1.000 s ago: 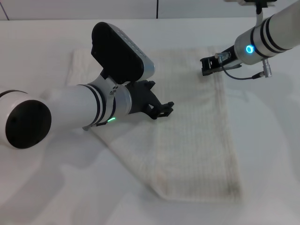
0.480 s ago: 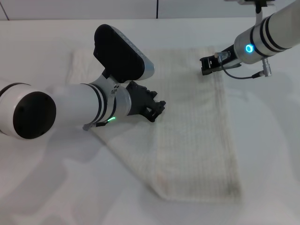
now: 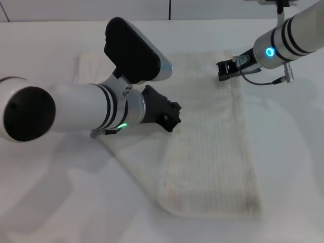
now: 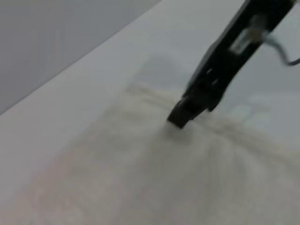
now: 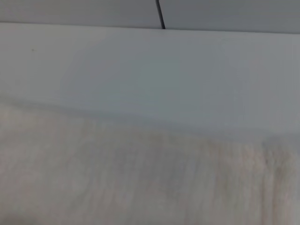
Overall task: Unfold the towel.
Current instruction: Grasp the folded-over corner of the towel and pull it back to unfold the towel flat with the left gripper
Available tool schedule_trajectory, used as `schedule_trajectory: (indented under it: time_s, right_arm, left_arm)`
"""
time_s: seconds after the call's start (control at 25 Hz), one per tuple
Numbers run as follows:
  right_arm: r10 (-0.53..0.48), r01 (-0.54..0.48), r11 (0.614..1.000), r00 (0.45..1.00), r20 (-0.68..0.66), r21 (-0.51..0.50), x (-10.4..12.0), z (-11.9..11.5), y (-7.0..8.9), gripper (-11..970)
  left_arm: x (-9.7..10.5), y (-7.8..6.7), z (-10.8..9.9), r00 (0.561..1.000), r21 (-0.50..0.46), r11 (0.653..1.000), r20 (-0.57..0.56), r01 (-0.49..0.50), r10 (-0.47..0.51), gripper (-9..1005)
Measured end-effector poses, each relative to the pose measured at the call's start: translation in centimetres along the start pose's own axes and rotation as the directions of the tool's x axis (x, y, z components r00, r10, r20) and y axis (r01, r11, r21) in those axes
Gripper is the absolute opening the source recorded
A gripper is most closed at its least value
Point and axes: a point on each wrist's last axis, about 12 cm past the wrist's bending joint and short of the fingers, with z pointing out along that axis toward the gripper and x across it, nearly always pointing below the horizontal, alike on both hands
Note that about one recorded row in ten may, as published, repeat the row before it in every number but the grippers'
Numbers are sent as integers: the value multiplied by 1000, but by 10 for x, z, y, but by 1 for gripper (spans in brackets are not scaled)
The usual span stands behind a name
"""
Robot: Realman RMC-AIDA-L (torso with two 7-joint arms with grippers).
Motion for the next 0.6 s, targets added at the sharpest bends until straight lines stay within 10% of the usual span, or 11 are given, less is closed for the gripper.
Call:
schedule_trajectory:
  time_s: [0.6]
  right_arm:
    - [-1, 2, 1000, 1000, -8, 6, 3, 3, 0, -1]
  left_arm:
    - [-28, -10, -65, 975, -105, 994, -221, -4, -19, 6]
